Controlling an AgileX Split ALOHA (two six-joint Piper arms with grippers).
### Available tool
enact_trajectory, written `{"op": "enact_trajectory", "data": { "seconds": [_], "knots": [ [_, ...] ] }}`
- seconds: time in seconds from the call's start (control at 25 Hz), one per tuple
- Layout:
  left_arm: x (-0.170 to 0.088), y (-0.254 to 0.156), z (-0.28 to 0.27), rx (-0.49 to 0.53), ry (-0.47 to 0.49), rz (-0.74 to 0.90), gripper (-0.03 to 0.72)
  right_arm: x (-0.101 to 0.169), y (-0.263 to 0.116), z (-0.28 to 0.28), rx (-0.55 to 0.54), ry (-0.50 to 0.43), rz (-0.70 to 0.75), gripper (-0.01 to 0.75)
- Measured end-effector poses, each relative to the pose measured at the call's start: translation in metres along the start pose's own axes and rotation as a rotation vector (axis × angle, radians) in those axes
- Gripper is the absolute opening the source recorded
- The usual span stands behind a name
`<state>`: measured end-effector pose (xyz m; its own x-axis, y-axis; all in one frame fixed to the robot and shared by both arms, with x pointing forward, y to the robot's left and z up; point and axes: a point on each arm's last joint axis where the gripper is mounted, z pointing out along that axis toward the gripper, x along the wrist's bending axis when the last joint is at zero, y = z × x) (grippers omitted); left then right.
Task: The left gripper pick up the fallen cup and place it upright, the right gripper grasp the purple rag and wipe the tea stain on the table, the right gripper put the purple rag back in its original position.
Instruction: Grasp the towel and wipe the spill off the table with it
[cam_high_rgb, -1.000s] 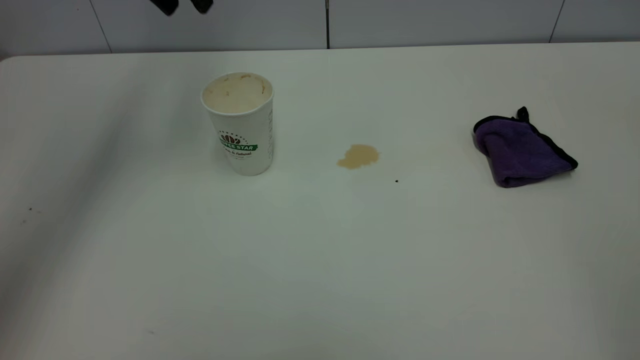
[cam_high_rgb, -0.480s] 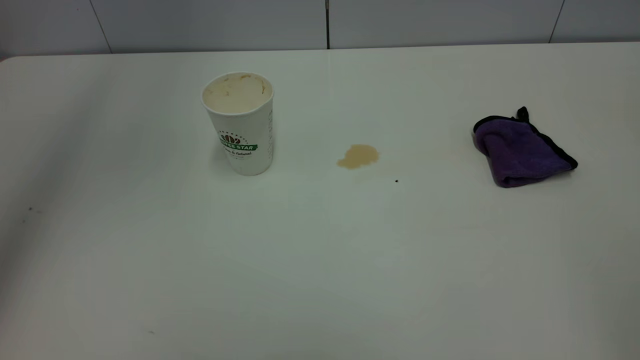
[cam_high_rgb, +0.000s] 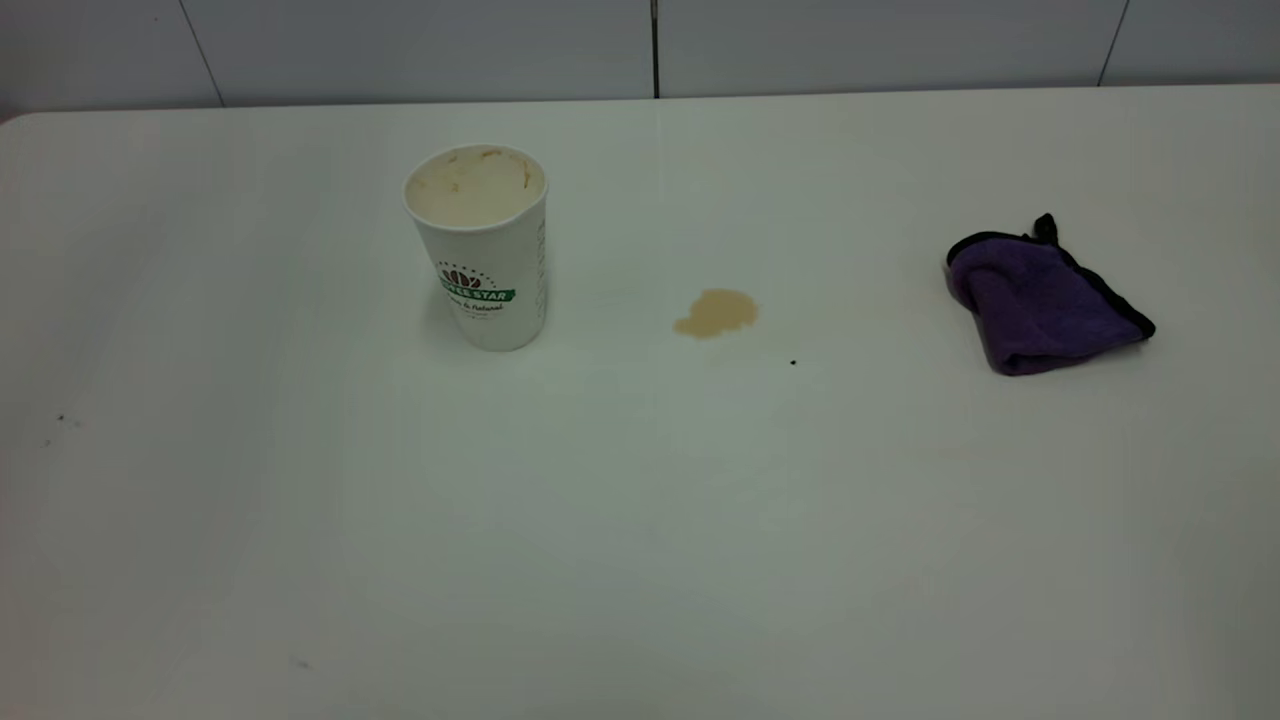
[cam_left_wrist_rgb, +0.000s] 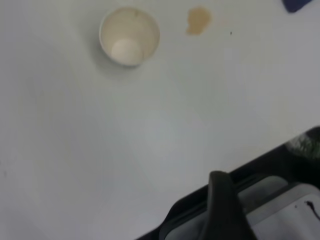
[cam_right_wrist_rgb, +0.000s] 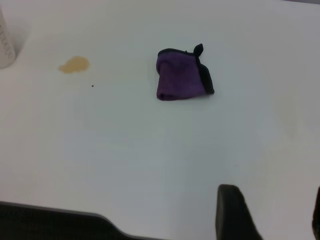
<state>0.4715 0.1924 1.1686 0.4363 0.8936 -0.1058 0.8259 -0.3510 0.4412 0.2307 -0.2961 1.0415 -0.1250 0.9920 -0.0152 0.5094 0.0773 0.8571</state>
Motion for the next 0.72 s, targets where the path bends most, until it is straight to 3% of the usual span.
{"op": "enact_trajectory", "data": {
  "seconds": [0.28, 0.52, 0.72],
  "knots": [
    [0.004, -0.089, 0.027, 0.182, 0.14, -0.023, 0.497, 0.0, 0.0, 0.0, 0.0, 0.0, 0.0, 0.415],
    [0.01, -0.167, 0.059, 0.36, 0.126, 0.057, 0.497, 0.0, 0.0, 0.0, 0.0, 0.0, 0.0, 0.415],
    [0.012, -0.21, 0.069, 0.346, 0.104, 0.069, 0.497, 0.0, 0.0, 0.0, 0.0, 0.0, 0.0, 0.415]
  ]
}}
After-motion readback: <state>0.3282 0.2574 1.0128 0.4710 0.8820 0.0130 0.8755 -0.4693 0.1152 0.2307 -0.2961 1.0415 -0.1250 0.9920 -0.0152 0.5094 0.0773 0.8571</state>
